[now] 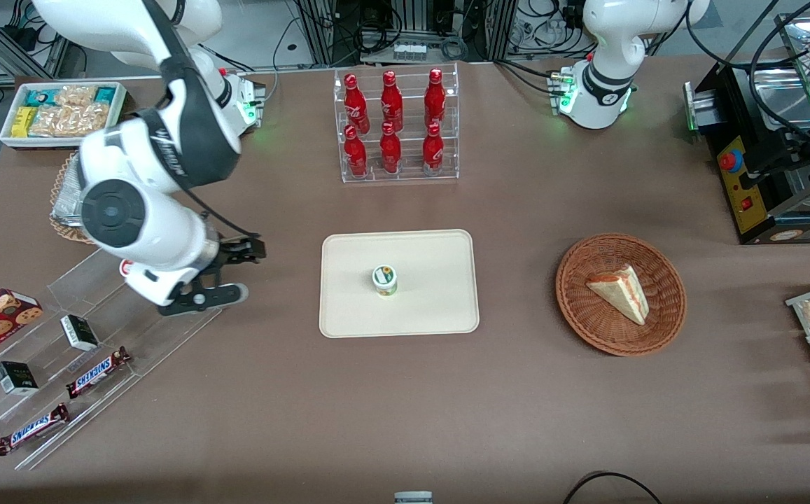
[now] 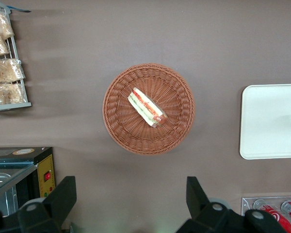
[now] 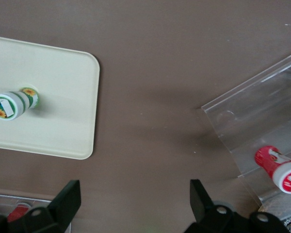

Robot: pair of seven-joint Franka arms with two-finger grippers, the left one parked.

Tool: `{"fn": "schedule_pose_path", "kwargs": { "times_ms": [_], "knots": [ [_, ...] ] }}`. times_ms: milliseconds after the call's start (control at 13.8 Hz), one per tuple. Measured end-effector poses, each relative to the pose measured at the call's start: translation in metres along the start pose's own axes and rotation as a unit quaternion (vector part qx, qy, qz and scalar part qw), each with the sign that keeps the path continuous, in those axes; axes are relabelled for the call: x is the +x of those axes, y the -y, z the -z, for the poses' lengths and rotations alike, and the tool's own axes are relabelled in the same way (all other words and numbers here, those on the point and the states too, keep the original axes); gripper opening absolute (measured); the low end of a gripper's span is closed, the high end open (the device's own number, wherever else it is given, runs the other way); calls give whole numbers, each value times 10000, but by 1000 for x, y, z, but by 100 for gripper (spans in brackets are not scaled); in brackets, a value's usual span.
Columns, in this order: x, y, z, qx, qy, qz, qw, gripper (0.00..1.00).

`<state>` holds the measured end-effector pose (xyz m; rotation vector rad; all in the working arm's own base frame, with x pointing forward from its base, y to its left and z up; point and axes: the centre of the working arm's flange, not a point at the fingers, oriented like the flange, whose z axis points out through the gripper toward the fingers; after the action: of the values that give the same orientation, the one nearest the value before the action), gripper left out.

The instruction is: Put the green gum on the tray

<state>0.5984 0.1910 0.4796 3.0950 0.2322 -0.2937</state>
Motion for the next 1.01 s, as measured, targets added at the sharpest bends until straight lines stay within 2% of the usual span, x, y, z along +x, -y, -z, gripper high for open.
{"fn": "schedule_pose_path", "kwargs": {
  "times_ms": [362,652,870,1014],
  "knots": [
    [-13,-93,36,210,-237,-626,9975,100],
    [-39,-144,49,378,-261,-816,9956,100],
    [-71,-167,57,429,-63,-779,9960,100],
    [-90,-180,64,383,83,-791,9961,100]
  ]
}}
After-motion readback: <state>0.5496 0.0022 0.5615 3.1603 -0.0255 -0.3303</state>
